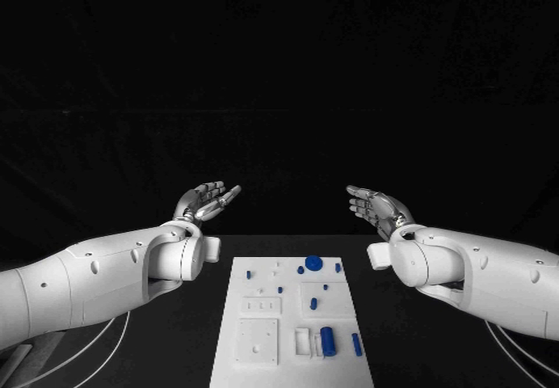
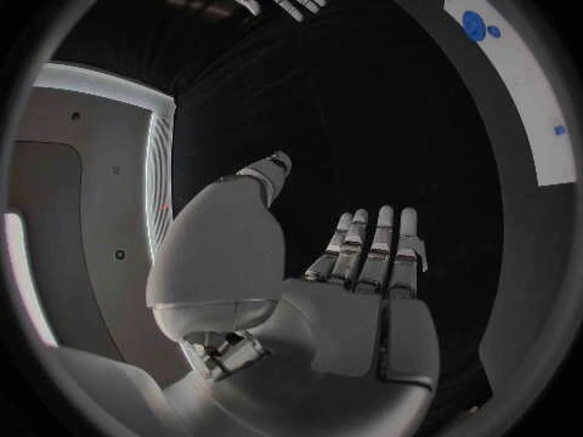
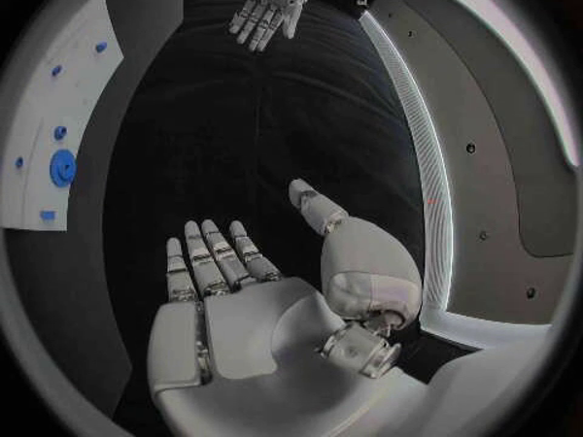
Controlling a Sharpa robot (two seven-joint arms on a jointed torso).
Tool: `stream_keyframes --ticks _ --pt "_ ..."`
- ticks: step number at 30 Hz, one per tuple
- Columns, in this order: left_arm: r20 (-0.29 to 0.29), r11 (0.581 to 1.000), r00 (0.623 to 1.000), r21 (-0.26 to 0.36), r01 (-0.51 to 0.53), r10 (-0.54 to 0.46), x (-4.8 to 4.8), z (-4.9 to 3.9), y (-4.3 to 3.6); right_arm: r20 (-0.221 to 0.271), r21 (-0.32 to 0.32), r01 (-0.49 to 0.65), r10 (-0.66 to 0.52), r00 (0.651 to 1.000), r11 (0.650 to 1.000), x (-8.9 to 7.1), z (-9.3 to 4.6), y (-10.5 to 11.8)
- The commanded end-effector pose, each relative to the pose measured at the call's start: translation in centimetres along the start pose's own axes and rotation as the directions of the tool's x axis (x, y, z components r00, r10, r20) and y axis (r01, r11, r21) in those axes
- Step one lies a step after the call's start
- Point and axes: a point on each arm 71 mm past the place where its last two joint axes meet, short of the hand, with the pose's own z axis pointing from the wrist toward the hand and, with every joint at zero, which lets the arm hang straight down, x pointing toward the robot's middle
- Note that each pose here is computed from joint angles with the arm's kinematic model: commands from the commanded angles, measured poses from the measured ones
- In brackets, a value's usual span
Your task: Assemble the parts on the task board
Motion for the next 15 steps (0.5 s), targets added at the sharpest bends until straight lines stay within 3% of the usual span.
stream_keyframes --ticks 1,6,7,15 --pt "-0.050 0.998 0.998 -0.045 0.037 -0.040 0.45 0.07 0.17 -0.151 0.119 -0.018 0.036 0.988 0.993 0.6 0.3 -0.3" --pt "-0.050 0.998 0.998 -0.045 0.037 -0.040 0.45 0.07 0.17 -0.168 0.136 -0.009 0.032 0.985 0.991 0.2 0.5 -0.1" --pt "-0.069 0.997 0.996 -0.058 0.049 -0.053 0.79 0.06 0.26 -0.159 0.127 0.017 0.003 0.987 0.992 -0.2 0.9 -0.1" --pt "-0.078 0.997 0.995 -0.063 0.052 -0.056 0.85 0.04 0.32 -0.136 0.130 0.054 -0.037 0.990 0.990 -0.5 1.0 -0.2"
